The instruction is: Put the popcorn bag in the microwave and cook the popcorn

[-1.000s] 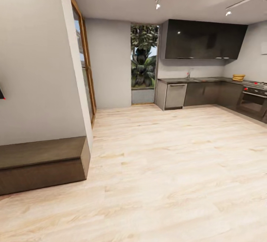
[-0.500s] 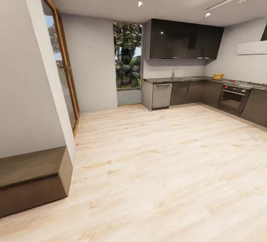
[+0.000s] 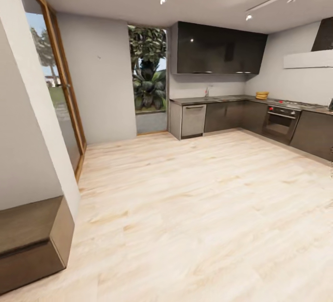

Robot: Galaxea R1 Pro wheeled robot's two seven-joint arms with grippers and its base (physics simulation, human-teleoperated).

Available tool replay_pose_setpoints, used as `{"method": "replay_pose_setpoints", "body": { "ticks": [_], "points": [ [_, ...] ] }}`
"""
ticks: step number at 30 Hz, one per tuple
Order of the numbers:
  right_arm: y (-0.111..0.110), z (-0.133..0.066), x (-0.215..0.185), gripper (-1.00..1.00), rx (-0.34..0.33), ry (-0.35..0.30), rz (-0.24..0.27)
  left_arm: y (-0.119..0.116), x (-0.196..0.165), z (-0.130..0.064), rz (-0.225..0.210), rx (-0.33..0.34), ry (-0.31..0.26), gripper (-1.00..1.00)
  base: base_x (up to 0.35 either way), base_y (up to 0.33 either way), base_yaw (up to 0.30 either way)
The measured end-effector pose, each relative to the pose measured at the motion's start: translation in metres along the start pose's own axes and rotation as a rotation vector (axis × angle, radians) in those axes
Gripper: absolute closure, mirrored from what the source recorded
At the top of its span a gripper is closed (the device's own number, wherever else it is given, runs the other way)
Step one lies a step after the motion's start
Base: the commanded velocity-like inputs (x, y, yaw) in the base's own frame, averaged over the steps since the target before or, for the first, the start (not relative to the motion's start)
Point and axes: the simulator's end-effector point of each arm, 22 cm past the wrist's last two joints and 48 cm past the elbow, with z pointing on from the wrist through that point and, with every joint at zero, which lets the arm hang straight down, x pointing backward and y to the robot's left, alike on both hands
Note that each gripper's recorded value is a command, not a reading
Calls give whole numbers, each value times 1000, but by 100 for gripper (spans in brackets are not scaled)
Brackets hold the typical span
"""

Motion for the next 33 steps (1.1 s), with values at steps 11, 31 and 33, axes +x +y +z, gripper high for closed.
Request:
{"method": "replay_pose_setpoints", "body": {
  "ticks": [11,31,33],
  "points": [
    [0,0,0,-100,0,0,0,0,0,0,0,0,0,-100,324,0,-247],
    [0,0,-2,-100,0,-8,-1,0,0,0,0,1,-1,-100,323,0,-118],
    [0,0,-4,-100,0,-18,0,0,0,0,0,1,-1,-100,324,0,-59]
  ]
}}
